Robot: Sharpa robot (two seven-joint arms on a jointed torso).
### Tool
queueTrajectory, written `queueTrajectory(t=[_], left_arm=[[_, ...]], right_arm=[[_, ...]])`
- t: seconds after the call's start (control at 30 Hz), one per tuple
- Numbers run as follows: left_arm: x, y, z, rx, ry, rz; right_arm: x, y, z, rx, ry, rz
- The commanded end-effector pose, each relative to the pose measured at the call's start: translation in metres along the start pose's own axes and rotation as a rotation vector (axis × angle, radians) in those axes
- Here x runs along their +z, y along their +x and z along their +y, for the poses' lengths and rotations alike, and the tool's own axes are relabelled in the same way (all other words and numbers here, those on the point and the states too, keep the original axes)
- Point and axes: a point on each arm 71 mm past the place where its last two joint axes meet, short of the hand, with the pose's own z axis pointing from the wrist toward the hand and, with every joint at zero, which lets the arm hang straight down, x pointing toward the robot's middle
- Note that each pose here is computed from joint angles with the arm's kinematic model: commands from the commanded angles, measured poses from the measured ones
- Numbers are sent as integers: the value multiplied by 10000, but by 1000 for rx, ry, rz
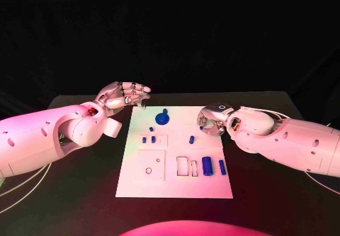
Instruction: Assemble the parts on the task board
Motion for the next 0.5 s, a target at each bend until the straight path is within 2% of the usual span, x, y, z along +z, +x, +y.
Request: queueTrajectory(t=[0.03,0.5], left_arm=[[3,6,-17,-17,16,-3],[3,-21,-7,-21,7,-14]], right_arm=[[1,76,29,-13,-7,39],[-4,131,82,4,-18,49]])
